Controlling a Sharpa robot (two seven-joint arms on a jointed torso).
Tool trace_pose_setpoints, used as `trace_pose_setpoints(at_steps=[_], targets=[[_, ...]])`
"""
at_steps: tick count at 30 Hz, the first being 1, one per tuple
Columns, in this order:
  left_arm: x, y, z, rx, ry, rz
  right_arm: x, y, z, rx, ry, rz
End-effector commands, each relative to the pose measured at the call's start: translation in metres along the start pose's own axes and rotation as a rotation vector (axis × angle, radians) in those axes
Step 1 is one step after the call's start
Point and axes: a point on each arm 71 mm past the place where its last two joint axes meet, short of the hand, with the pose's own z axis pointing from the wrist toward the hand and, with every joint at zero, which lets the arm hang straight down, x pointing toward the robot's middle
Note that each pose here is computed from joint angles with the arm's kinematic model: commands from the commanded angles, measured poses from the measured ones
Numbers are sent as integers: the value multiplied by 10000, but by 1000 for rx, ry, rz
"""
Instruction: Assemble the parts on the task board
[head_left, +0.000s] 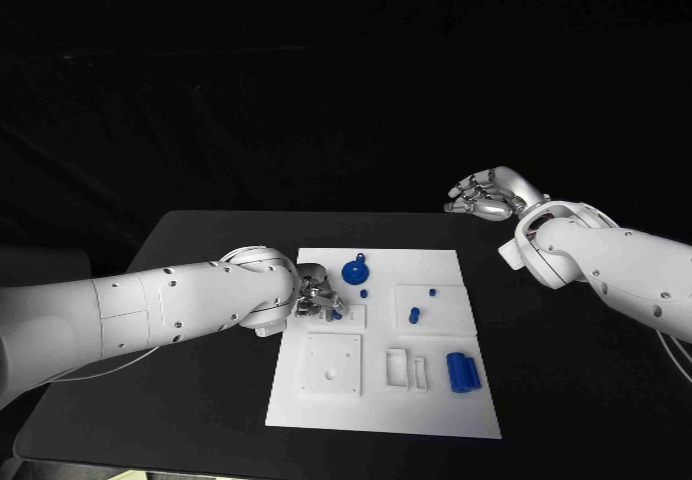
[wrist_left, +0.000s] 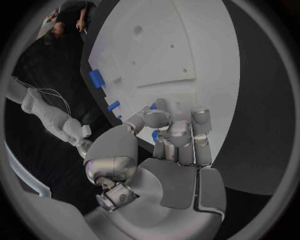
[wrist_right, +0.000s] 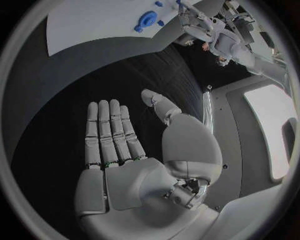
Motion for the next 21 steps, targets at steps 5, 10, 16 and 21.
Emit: trace_pose_setpoints(at_steps=[5,10,16,21], targets=[[16,-25,1,10,9,6,12,21,1,-14,15,3],[18,-26,0,11,12,7,15,23,2,-14,16,3],[23,-31,-3,12,14,7,12,19,1,-14,15,3],[19,-19,-4,9,13,6,11,19,1,-14,15,3]])
